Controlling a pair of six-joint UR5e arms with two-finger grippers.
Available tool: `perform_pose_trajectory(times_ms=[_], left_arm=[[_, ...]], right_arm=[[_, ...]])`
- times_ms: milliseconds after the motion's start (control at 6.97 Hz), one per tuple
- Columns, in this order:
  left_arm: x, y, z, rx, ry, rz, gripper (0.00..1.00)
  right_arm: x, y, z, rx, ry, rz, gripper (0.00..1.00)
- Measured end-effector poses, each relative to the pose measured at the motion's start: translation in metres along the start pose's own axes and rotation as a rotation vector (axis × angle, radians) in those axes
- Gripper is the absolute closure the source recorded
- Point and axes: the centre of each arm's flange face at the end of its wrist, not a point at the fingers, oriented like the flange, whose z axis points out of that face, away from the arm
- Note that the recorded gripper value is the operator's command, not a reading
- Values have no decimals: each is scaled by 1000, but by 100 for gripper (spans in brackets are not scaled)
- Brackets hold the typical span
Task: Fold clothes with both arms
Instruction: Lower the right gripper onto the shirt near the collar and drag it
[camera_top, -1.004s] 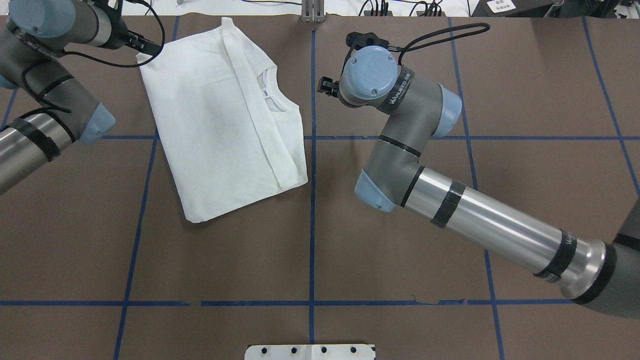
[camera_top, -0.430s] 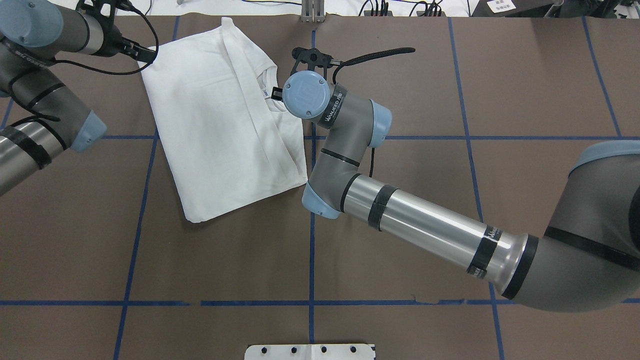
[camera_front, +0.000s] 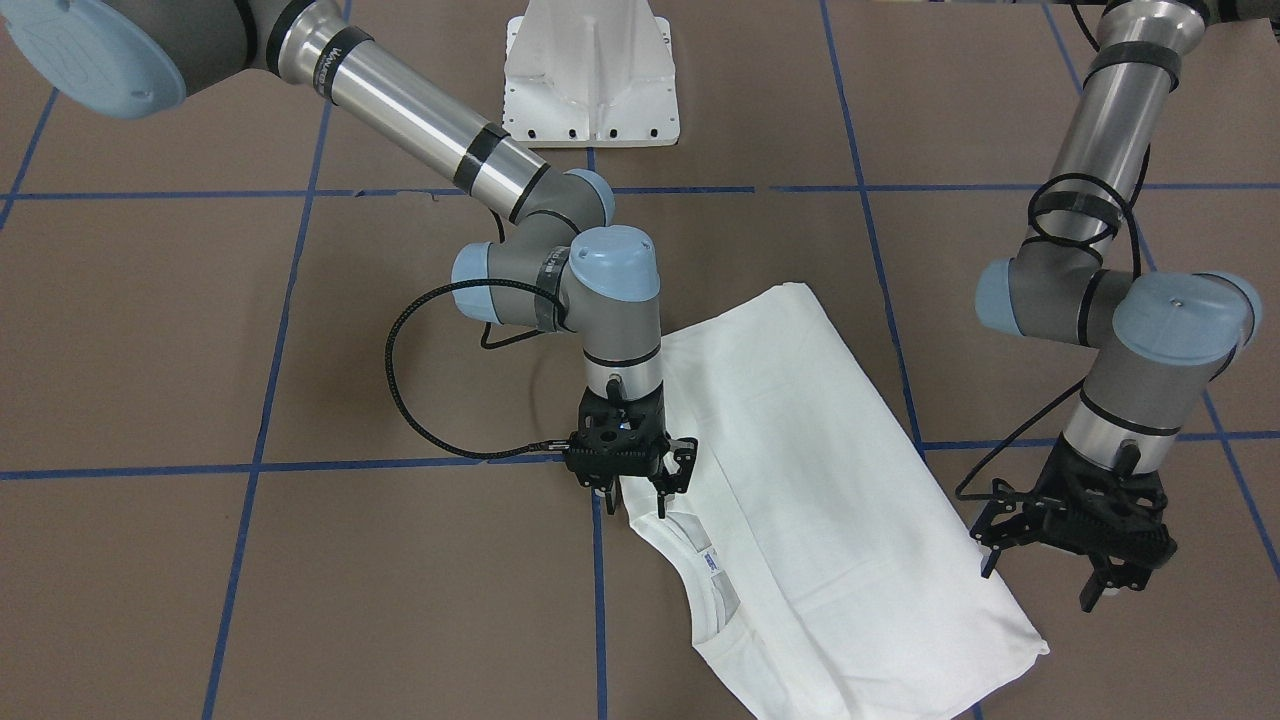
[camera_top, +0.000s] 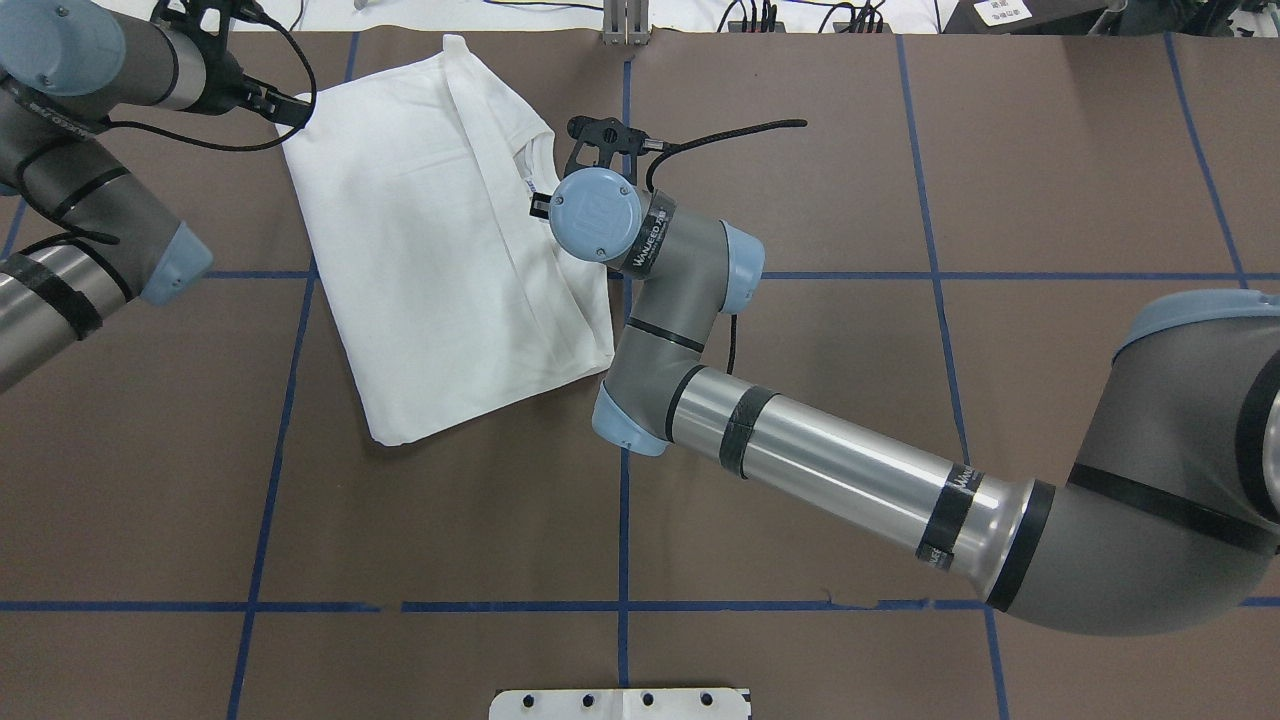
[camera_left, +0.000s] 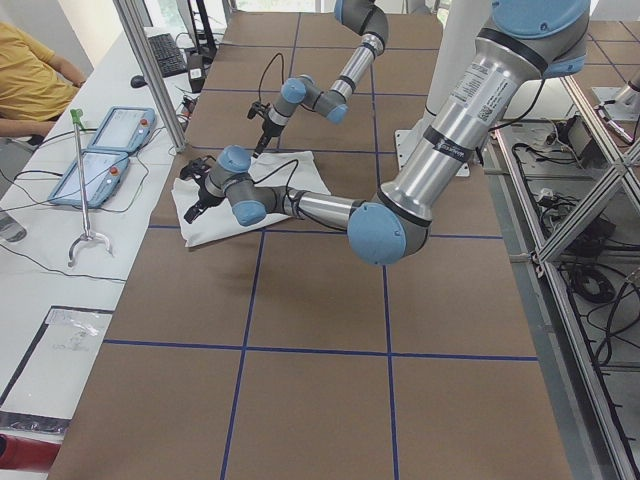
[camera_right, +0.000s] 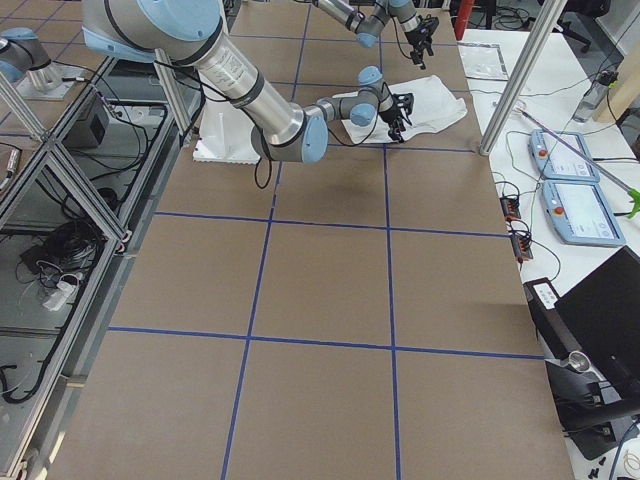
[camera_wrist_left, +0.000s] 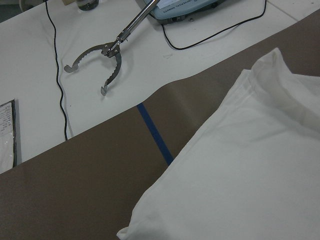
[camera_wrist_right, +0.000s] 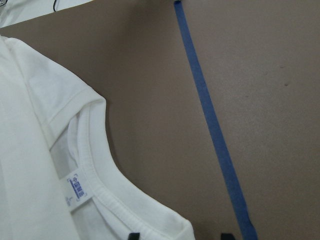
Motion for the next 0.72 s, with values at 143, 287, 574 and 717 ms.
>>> perform_pose_trajectory(times_ms=[143,287,574,717], left_arm=[[-1,1,0,-2,-1,0,0],[-2,3,1,-4,-2,0,0],[-3,5,1,-6,-3,0,0],[-3,5,1,-6,-3,0,0]], right_arm=[[0,3,1,-2,2,-2,43],[0,5,2,-4,3,-4,72],[0,8,2,-6,5,-6,100],[0,9,2,-8,6,-8,100]])
